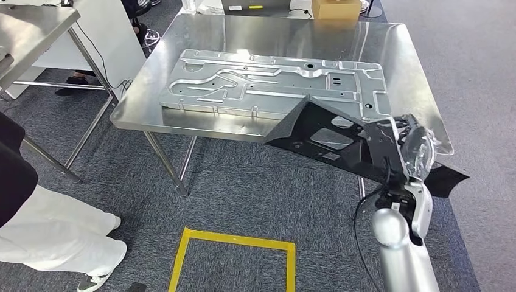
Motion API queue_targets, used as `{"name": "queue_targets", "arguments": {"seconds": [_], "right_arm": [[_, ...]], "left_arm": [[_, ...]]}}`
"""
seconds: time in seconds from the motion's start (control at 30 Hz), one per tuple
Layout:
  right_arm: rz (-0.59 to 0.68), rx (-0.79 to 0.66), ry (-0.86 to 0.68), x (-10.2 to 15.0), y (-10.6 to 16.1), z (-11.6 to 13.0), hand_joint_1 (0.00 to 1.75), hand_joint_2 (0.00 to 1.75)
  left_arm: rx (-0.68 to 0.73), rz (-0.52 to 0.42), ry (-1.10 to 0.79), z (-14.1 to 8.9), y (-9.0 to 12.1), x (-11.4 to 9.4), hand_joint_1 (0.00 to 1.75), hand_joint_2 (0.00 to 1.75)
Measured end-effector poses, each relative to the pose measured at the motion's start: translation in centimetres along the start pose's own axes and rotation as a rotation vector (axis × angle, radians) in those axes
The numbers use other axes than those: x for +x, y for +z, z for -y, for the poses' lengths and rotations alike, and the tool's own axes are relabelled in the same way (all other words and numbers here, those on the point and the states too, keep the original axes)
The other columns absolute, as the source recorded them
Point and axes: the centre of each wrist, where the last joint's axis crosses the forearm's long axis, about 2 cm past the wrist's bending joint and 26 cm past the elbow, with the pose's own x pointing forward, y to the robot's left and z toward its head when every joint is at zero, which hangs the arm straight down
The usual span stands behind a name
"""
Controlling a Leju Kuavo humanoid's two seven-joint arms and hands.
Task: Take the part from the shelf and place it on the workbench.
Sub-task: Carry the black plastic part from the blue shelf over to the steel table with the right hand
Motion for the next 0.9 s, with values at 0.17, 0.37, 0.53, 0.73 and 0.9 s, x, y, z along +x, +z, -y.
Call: {"name": "queue_targets", "arguments": {"seconds": [0.17, 0.37, 0.53, 0.73, 0.9], "right_arm": [[0.028, 0.072, 0.070, 2.2, -4.5, -0.5, 1.75, 1.75], [0.098, 0.111, 0.144, 5.6, -8.1, -0.4, 1.75, 1.75], [0.134, 0.129, 0.175, 7.4, -9.4, -0.4, 1.75, 1.75], [0.141, 0.143, 0.189, 8.0, -9.8, -0.7, 1.75, 1.75], [0.148, 0.146, 0.188, 8.4, -9.9, -0.8, 1.75, 1.75]], "left_arm": [[-0.014, -0.007, -0.029, -0.3, -0.1, 0.2, 0.00, 0.00], [-0.025, -0.006, -0.055, -0.5, -0.3, 0.7, 0.00, 0.00], [-0.029, 0.001, -0.065, -0.5, -0.5, 1.1, 0.00, 0.00], [-0.037, 0.000, -0.074, -0.4, -0.5, 1.1, 0.00, 0.00], [-0.038, 0.001, -0.075, -0.4, -0.5, 1.2, 0.00, 0.00]]}}
